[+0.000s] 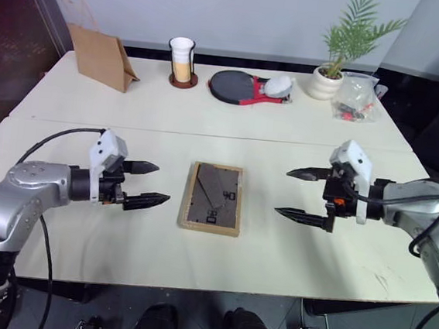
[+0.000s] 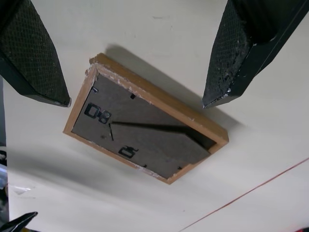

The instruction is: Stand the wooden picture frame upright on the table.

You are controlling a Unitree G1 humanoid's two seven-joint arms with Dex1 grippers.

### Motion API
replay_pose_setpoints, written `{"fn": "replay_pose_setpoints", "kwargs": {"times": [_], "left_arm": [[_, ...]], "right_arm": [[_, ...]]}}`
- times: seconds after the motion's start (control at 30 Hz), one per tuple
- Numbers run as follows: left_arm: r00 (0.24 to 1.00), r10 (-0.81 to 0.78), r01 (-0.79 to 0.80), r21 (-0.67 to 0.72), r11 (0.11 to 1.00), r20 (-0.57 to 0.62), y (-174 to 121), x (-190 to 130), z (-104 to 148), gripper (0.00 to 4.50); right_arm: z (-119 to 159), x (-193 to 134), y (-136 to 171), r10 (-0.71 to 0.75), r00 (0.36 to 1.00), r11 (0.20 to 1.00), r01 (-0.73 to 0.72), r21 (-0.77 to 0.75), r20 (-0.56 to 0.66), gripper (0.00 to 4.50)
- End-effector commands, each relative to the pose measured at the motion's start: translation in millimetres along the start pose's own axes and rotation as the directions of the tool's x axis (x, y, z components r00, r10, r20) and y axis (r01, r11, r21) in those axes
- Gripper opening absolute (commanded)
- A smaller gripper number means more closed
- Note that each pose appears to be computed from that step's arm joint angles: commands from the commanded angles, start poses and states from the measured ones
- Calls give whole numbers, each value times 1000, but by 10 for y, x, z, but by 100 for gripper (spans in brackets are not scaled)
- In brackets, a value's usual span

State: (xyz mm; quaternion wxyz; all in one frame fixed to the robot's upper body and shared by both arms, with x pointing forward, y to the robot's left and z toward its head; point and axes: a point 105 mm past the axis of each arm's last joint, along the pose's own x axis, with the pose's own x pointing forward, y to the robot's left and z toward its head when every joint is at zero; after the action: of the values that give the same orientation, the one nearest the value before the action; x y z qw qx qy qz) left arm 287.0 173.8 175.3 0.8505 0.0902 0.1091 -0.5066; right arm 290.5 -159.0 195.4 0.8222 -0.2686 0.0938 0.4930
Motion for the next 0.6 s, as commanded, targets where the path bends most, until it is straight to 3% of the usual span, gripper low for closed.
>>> {"fn": "replay_pose_setpoints", "kwargs": {"times": [0.03, 0.3, 0.37, 0.43, 0.6], "left_arm": [[1000, 2, -3, 29, 1000, 31, -23, -15, 109, 450], [999, 29, -30, 23, 999, 37, 26, 8, 82, 450], [998, 56, -57, 42, 997, 19, 67, 32, 46, 450], [996, 85, -85, 60, 995, 6, 111, 59, -9, 395], [994, 109, -108, 82, 991, -6, 115, 236, -121, 175]], "right_arm": [[136, -2, -17, -22, 999, 998, 24, -50, 32, 443], [116, 46, -69, -75, 997, 997, 75, -6, 27, 443], [74, 78, -137, -123, 992, 992, 122, 23, 11, 390], [22, 133, -162, -152, 988, 988, 152, 39, -13, 313], [-110, 335, -126, -192, 979, 978, 196, 68, -64, 66]]}}
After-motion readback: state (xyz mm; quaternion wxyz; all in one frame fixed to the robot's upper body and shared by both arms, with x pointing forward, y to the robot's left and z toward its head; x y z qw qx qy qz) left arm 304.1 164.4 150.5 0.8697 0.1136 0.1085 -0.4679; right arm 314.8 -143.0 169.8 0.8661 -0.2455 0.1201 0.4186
